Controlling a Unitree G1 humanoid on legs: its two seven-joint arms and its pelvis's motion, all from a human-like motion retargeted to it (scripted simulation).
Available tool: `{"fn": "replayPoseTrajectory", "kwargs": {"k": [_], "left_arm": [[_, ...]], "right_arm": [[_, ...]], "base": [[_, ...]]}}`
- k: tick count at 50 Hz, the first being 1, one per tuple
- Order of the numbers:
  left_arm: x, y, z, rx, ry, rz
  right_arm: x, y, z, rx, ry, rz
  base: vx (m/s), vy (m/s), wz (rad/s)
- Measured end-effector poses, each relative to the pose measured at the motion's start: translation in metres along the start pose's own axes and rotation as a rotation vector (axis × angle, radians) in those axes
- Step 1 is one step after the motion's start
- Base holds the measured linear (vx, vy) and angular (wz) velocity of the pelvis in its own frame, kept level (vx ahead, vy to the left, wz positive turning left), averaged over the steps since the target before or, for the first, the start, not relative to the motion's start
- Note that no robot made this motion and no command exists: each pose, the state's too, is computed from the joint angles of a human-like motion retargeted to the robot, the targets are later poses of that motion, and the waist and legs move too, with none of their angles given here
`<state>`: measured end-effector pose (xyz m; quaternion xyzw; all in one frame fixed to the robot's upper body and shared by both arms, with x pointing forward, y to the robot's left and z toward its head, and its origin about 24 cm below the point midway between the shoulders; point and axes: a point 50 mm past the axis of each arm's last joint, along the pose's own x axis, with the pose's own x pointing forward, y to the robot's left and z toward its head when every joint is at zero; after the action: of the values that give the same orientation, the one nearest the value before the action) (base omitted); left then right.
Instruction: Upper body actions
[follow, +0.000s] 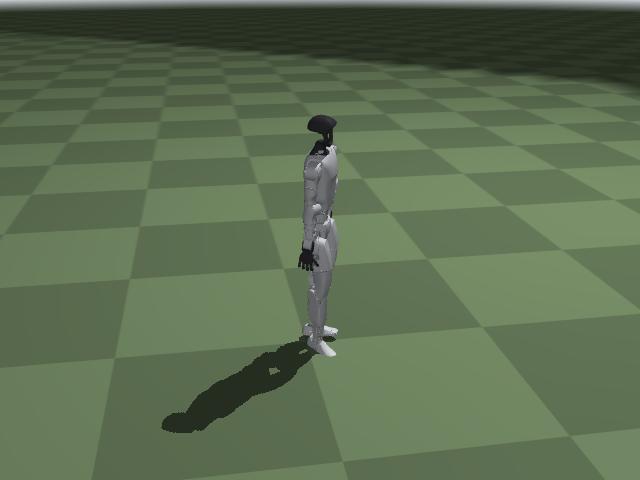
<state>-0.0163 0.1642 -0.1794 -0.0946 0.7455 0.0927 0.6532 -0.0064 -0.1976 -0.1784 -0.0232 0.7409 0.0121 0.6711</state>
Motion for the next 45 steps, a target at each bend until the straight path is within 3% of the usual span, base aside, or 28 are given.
{"fn": "replayPoseTrajectory", "kwargs": {"k": [35, 45], "left_arm": [[0.000, 0.011, -0.010, 0.044, 0.044, -0.002], [-0.001, 0.015, 0.015, 0.037, -0.071, 0.030]], "right_arm": [[0.001, 0.002, -0.007, -0.121, 0.035, -0.014], [0.001, -0.002, -0.010, -0.099, 0.022, -0.031]], "base": [[0.00, 0.00, 0.00], [-0.16, 0.00, 0.68]]}}
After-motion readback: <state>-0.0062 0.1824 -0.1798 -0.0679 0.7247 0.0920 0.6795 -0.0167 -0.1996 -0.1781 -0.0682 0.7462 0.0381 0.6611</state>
